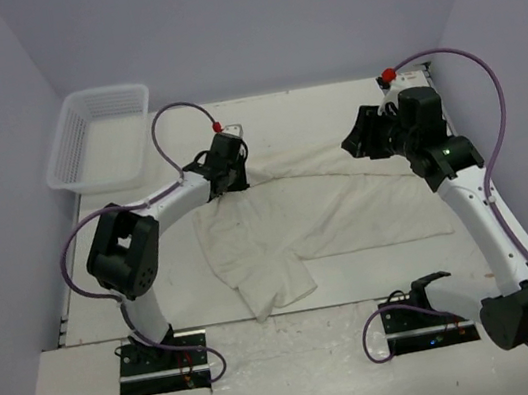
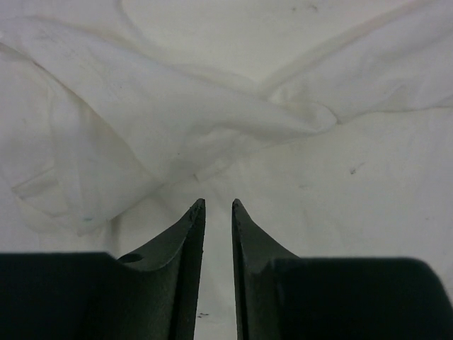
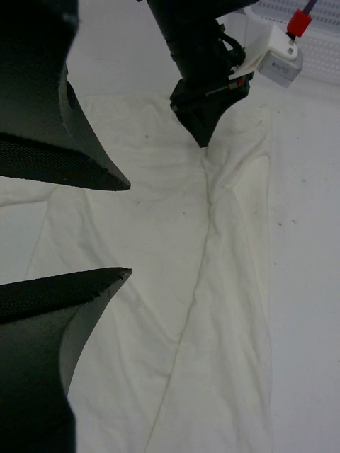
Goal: Fold and stack the t-shirts
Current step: Fold the flattened tshirt in 1/3 of the way
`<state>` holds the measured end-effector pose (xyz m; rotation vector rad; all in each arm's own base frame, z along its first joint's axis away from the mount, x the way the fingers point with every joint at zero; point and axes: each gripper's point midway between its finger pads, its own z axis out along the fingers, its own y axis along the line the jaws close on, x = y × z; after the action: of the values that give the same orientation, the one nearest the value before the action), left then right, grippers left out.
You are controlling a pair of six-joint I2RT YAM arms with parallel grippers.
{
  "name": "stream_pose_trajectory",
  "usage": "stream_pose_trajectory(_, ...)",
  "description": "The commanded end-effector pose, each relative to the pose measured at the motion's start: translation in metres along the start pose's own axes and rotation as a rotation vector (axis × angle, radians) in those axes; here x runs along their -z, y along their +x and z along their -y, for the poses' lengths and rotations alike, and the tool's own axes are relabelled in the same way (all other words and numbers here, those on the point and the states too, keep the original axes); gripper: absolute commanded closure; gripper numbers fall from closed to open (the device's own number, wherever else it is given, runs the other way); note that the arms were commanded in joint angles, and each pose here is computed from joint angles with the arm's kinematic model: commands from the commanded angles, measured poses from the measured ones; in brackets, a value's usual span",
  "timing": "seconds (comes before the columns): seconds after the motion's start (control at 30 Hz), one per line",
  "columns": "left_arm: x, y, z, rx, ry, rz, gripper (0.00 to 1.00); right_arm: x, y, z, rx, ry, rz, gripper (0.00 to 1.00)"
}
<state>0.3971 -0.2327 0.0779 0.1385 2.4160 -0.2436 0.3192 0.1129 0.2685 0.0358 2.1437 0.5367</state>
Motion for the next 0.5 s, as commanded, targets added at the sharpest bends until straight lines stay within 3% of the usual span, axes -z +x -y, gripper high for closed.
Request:
stream_pose_trajectory(0.0,-0.011,-0.012,0.016,0.010,0.047,0.029,0.77,0.009,-0.011,-0.009,0.016,-0.031,0.043,0.51)
stream_pose_trajectory(0.47,-0.037,0.001,0.008,-0.017,-0.009,-0.009,0.71,0.004,-0.007,-0.007,0.014,-0.028,0.033,0.51)
